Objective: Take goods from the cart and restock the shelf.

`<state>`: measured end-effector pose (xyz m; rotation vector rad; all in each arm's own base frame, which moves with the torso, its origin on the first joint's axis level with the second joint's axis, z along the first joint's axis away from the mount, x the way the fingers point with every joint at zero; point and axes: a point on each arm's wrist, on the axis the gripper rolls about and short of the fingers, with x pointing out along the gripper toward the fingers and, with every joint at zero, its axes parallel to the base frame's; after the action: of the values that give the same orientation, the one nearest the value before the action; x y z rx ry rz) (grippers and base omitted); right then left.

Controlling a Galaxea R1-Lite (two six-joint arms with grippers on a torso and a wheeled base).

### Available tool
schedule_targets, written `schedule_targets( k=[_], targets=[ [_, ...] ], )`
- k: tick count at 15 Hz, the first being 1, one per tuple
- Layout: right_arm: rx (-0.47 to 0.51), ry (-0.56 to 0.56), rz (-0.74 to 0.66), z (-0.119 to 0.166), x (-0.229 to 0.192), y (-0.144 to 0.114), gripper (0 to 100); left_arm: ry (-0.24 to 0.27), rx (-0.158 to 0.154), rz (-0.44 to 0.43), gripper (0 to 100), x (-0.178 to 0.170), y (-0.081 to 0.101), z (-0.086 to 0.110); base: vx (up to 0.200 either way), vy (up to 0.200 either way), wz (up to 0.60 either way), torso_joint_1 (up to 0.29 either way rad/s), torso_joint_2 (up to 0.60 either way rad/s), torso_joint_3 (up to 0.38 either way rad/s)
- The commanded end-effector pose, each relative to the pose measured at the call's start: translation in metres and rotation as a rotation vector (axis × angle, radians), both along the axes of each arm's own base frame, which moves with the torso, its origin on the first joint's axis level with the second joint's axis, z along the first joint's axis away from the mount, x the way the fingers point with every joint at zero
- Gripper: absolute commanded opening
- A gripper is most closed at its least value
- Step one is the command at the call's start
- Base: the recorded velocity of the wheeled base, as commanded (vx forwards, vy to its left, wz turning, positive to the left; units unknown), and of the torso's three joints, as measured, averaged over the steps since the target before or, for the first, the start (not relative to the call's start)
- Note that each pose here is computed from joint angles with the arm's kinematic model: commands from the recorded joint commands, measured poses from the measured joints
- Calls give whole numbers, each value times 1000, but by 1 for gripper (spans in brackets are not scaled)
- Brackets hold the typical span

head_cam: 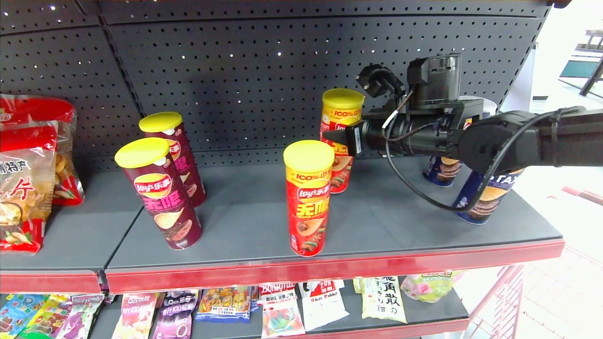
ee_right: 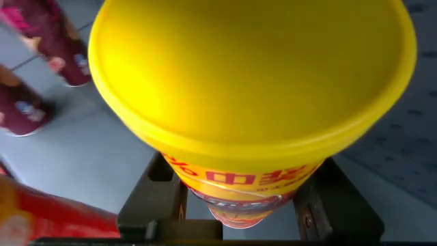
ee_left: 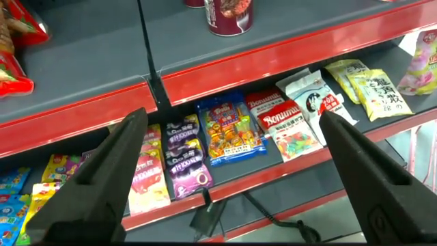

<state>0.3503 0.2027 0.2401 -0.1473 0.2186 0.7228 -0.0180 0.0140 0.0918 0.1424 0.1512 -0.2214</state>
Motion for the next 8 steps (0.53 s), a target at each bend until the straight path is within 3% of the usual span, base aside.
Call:
schedule_targets(
  k=[1, 8],
  targets=[
    [2, 10, 11, -3, 0, 6, 0, 2, 1, 0, 100, 0, 0, 0, 0, 0, 0, 0, 0, 0],
    [-10, 36, 35, -17, 4, 20, 0, -6, -3, 0, 100, -1, 0, 0, 0, 0, 0, 0, 0, 0]
  ],
)
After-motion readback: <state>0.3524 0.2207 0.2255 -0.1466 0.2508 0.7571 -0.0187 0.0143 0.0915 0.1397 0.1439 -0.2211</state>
